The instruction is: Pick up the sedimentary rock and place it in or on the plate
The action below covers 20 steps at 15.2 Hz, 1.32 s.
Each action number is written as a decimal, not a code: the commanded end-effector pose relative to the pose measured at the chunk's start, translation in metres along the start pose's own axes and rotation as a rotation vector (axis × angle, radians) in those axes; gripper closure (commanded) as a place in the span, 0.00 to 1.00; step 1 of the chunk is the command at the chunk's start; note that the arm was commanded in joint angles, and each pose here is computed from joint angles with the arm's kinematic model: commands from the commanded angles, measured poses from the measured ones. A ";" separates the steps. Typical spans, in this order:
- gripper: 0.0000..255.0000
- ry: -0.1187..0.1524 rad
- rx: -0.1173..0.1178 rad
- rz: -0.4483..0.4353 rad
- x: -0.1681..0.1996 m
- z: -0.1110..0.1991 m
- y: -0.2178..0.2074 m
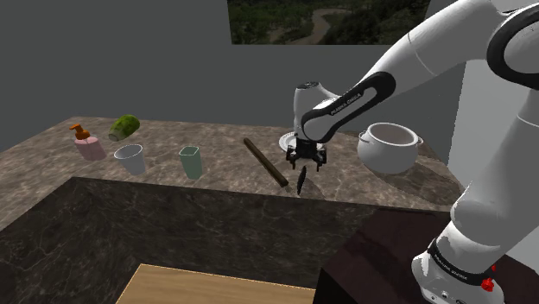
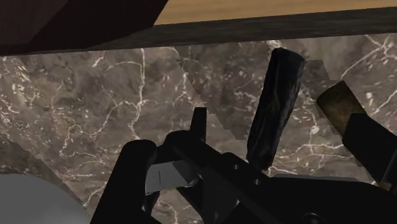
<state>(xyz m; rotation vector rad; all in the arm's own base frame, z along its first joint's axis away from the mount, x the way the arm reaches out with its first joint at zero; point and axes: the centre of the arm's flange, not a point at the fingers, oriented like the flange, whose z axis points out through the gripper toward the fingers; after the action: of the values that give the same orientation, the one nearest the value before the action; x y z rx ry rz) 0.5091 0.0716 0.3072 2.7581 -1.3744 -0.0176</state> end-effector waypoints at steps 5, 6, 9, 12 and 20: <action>0.00 0.001 0.002 0.125 0.024 0.043 -0.019; 0.00 0.001 0.002 0.125 0.024 0.048 -0.019; 0.00 0.001 0.002 0.125 0.024 0.064 -0.019; 0.00 0.001 0.002 0.125 0.024 0.072 -0.019; 1.00 0.001 0.002 0.125 0.024 0.072 -0.019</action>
<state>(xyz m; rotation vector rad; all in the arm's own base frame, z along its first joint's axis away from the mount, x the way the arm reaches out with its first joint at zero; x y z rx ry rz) 0.5364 0.0605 0.2343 2.6682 -1.5441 -0.0090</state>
